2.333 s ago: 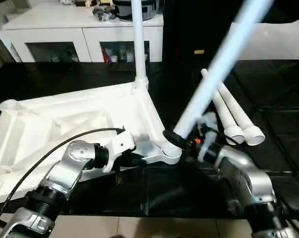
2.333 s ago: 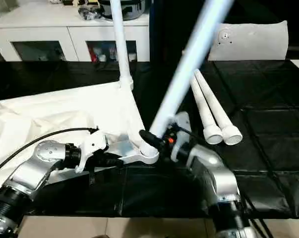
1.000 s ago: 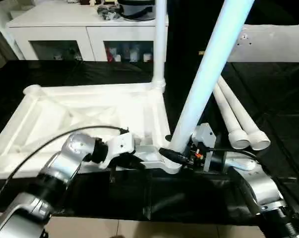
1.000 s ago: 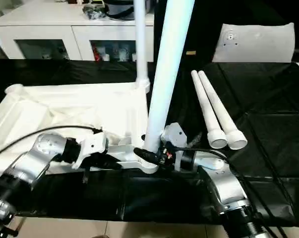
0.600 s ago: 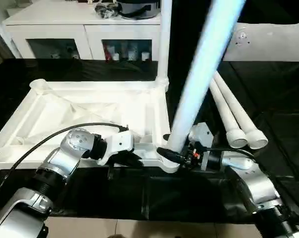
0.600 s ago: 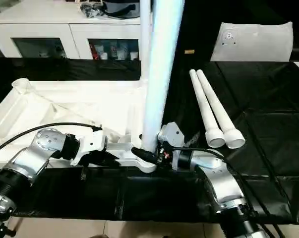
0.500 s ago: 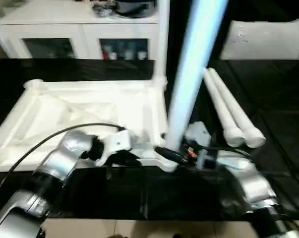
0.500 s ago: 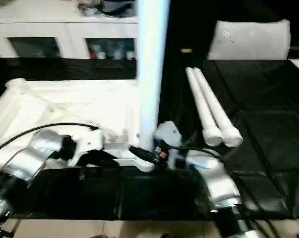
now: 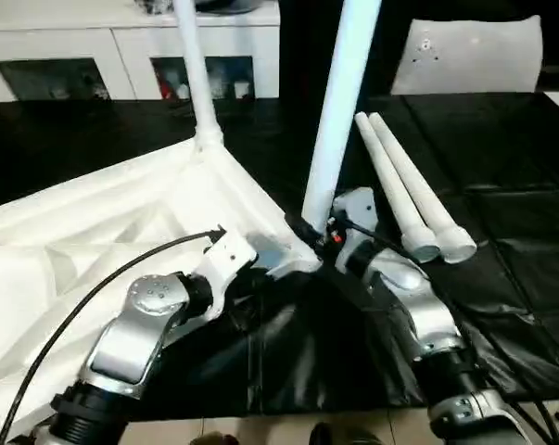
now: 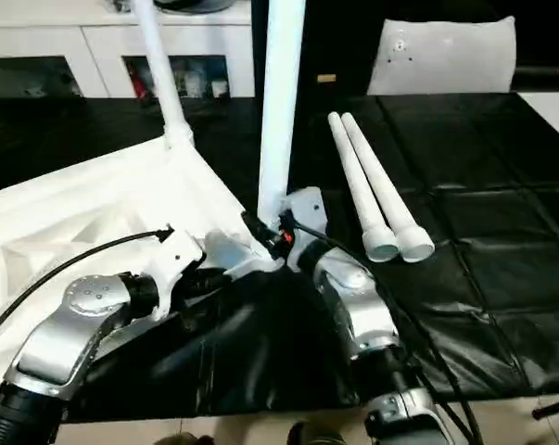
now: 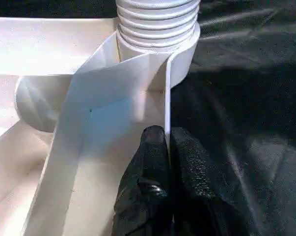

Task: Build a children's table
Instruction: Insert table leg to table base

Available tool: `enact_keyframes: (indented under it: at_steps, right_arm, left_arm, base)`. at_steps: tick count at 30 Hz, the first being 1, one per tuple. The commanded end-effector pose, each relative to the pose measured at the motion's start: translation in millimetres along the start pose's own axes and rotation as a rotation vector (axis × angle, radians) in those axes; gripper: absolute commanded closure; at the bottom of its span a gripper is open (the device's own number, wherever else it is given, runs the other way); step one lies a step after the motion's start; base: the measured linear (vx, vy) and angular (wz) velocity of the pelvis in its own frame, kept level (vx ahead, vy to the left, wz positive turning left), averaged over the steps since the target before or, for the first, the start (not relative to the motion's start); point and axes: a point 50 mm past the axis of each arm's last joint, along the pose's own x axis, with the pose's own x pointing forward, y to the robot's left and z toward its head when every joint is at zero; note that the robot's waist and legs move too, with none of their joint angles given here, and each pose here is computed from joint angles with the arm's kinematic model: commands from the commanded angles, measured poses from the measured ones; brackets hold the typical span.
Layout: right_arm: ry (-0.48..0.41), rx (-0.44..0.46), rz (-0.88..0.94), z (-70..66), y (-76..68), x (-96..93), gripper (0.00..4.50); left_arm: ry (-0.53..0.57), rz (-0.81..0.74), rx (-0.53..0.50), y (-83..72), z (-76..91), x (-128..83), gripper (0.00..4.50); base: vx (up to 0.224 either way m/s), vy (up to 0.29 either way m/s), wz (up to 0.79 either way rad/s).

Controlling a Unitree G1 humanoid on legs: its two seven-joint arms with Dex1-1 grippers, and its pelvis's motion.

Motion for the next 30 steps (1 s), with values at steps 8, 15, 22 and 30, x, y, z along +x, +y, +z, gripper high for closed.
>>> enact_keyframes:
  at_steps: [8,15,22,30]
  right_arm:
    - [0.211,0.101,-0.031,-51.7,11.4,-9.6,2.59]
    - [0.219,0.154,-0.033,-54.9,10.8,-9.4,1.77]
    - [0.225,0.124,-0.044,-55.0,7.7,-10.4,1.27]
    - [0.200,0.136,-0.040,-54.6,0.3,-28.7,0.40]
  left_arm:
    - [0.077,0.049,0.054,6.5,2.4,4.2,4.50]
    - [0.087,0.045,0.068,13.2,4.8,4.7,4.50]
    - [0.085,0.040,0.090,17.4,6.4,4.6,4.50]
    - [0.086,0.003,0.138,27.9,6.6,3.1,4.50]
  base:
    - [0.000,0.000,0.00]
    - [0.000,0.000,0.00]
    - [0.000,0.000,0.00]
    - [0.000,0.000,0.00]
